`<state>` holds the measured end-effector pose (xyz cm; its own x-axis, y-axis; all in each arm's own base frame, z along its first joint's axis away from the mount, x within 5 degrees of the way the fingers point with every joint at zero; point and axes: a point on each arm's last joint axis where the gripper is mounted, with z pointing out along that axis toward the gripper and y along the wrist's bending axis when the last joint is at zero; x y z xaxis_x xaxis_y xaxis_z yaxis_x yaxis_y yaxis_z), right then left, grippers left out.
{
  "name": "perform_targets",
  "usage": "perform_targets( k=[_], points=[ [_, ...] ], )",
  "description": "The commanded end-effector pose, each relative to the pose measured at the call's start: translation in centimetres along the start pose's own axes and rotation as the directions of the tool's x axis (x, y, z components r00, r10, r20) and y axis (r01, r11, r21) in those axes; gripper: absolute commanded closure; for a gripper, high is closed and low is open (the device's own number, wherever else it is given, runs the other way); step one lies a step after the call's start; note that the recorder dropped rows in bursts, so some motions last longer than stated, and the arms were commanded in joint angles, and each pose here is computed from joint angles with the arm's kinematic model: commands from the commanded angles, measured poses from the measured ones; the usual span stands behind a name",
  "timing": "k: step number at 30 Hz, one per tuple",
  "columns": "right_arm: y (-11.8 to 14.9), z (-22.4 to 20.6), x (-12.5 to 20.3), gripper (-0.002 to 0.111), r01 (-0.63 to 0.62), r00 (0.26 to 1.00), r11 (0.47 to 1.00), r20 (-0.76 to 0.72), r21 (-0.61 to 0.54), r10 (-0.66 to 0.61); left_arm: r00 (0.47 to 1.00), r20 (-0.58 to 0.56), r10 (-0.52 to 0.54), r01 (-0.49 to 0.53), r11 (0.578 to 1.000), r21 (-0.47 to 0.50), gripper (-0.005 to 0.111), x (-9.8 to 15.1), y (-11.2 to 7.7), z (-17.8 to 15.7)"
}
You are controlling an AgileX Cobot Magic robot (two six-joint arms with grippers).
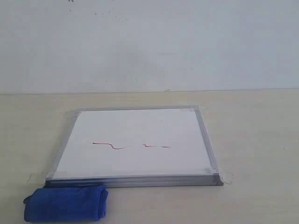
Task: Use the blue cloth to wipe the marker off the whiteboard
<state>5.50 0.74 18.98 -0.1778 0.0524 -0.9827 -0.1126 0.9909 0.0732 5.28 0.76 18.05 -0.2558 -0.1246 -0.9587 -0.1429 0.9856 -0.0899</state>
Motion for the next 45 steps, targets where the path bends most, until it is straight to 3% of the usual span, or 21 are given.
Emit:
perform_targets(
  k=[1, 7, 10, 14, 17, 21, 25, 30, 35, 38, 41, 45],
  points=[
    [0.0, -0.1, -1.4, 0.108, 0.004, 0.988, 1.0, 0.151, 0.001, -0.004, 1.0, 0.004, -0.015, 0.015, 1.0, 0.009, 0.103, -0.1, -0.1, 0.0],
    [0.1, -0.9, -3.9, 0.108, -0.05, 0.899, 0.998, 0.433, -0.03, 0.058, 1.0, 0.004, -0.015, 0.015, 1.0, 0.009, 0.103, -0.1, -0.1, 0.0],
    [0.1, -1.7, -5.3, 0.108, -0.087, 0.807, 0.994, 0.579, -0.073, 0.113, 1.0, 0.004, -0.015, 0.015, 1.0, 0.009, 0.103, -0.1, -0.1, 0.0],
    [0.1, -3.5, -7.2, 0.108, -0.144, 0.597, 0.968, 0.762, -0.208, 0.252, 1.0, 0.004, -0.015, 0.015, 1.0, 0.009, 0.103, -0.1, -0.1, 0.0],
    [0.2, -4.1, -7.8, 0.108, -0.148, 0.552, 0.96, 0.786, -0.239, 0.28, 1.0, 0.004, -0.015, 0.015, 1.0, 0.009, 0.103, -0.1, -0.1, 0.0],
    [0.5, -4.9, -10.5, 0.108, -0.183, 0.609, 0.95, 0.73, -0.253, 0.311, 1.0, 0.004, -0.015, 0.015, 1.0, 0.009, 0.103, -0.1, -0.1, 0.0],
    [0.8, -4.6, -13.3, 0.108, -0.208, 0.746, 0.958, 0.602, -0.197, 0.286, 1.0, 0.004, -0.015, 0.015, 1.0, 0.009, 0.103, -0.1, -0.1, 0.0],
    [1.1, -1.3, -15.7, 0.108, -0.266, 0.916, 0.959, 0.285, -0.097, 0.283, 1.0, 0.004, -0.015, 0.015, 1.0, 0.009, 0.103, -0.1, -0.1, 0.0],
    [1.2, 3.4, -15.5, 0.108, -0.41, 0.911, 0.911, 0.039, -0.041, 0.411, 1.0, 0.004, -0.015, 0.015, 1.0, 0.009, 0.103, -0.1, -0.1, 0.0],
    [1.2, 5.7, -15.2, 0.108, -0.481, 0.876, 0.876, 0.002, -0.025, 0.481, 1.0, 0.004, -0.015, 0.015, 1.0, 0.009, 0.103, -0.1, -0.1, 0.0],
    [1.0, 7.6, -14.6, 0.108, -0.464, 0.886, 0.886, -0.028, 0.005, 0.464, 1.0, 0.004, -0.015, 0.015, 1.0, 0.009, 0.103, -0.1, -0.1, 0.0],
    [1.3, 9.8, -13.2, 0.108, -0.305, 0.943, 0.952, -0.132, 0.022, 0.305, 1.0, 0.004, -0.015, 0.015, 1.0, 0.009, 0.103, -0.1, -0.1, 0.0]
  ],
)
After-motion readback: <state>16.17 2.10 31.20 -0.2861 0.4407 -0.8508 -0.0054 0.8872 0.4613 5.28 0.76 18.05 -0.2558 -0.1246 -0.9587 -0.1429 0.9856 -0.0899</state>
